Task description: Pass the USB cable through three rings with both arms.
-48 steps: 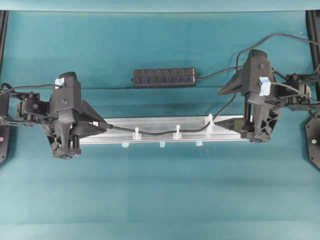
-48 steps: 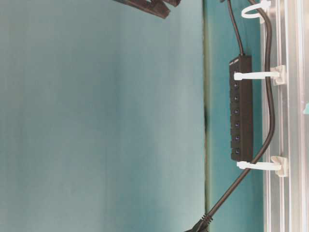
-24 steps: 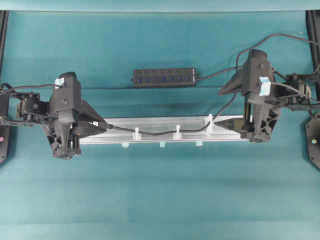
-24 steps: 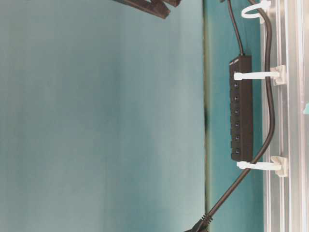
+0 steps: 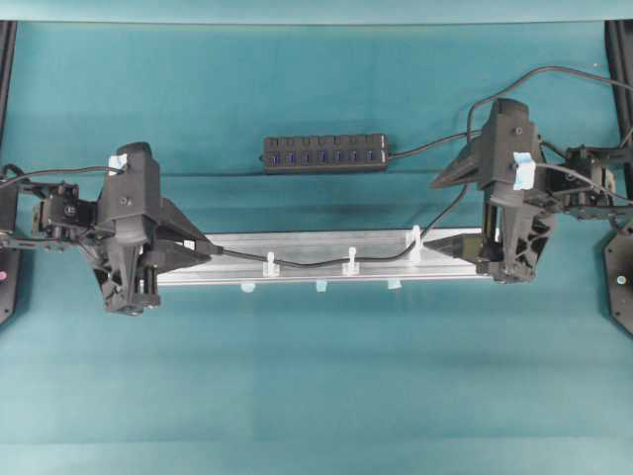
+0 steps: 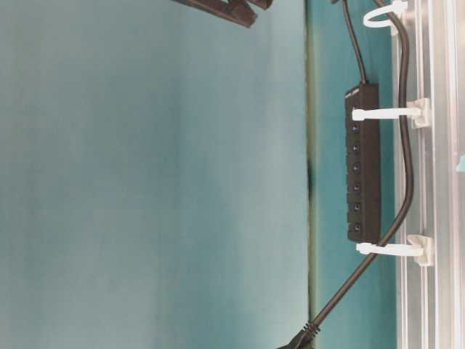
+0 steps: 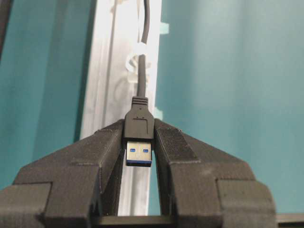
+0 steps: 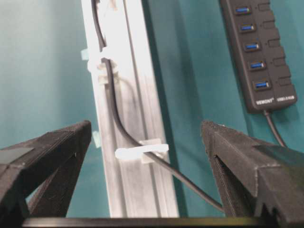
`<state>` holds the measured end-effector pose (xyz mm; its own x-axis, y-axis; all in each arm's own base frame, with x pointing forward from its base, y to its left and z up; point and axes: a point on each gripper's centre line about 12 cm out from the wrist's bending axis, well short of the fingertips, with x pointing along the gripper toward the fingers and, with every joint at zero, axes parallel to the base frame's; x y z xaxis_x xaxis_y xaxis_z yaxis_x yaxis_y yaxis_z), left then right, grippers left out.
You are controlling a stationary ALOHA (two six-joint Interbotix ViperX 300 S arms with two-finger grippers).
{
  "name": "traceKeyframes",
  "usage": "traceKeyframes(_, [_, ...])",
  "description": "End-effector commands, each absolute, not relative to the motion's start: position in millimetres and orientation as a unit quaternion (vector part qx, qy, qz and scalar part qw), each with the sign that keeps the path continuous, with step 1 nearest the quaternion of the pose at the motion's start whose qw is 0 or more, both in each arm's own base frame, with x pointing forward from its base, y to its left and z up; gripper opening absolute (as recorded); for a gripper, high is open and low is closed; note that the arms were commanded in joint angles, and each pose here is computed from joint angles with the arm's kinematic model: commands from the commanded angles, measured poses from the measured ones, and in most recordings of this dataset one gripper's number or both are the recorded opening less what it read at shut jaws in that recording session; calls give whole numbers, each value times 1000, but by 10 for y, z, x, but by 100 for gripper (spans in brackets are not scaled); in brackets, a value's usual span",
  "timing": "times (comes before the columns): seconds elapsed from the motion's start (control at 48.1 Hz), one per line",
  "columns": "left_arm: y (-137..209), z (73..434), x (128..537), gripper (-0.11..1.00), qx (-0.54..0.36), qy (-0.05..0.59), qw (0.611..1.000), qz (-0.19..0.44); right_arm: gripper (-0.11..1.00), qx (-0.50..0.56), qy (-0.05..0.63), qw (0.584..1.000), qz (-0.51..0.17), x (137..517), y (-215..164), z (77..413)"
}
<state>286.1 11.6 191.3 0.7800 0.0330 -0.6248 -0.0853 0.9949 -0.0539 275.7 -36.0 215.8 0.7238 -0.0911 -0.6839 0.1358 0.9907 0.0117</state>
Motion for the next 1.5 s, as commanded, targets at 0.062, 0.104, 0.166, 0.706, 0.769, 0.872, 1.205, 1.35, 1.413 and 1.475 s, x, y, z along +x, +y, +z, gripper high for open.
traceKeyframes(0.062, [119,2028,2910,22,-37,311,949,30,90,35,358,931,-62,2775,-357,2200])
traceKeyframes(0.104, [118,2028,2910,22,-39,311,949,31,90,36,358,931,-63,2775,-361,2200])
traceKeyframes(0.166, [118,2028,2910,22,-39,311,949,31,90,35,358,931,-62,2775,-357,2200])
traceKeyframes(0.706, [118,2028,2910,22,-39,311,949,31,90,37,359,931,-63,2774,-356,2198])
traceKeyframes(0.769, [118,2032,2909,22,-39,310,950,31,90,35,358,931,-62,2775,-357,2200])
traceKeyframes(0.872, [118,2038,2912,22,-39,309,950,31,90,36,359,931,-63,2777,-357,2188])
traceKeyframes(1.205, [118,2028,2910,22,-40,311,949,31,90,48,365,928,-67,2761,-351,2145])
traceKeyframes(1.35, [118,2032,2909,22,-39,310,949,31,90,48,365,928,-66,2759,-351,2141])
traceKeyframes(1.413, [114,2038,2912,22,-39,309,950,30,90,47,365,927,-65,2761,-347,2137])
traceKeyframes(1.475, [110,2038,2912,22,-39,309,950,29,90,45,366,927,-64,2755,-342,2134])
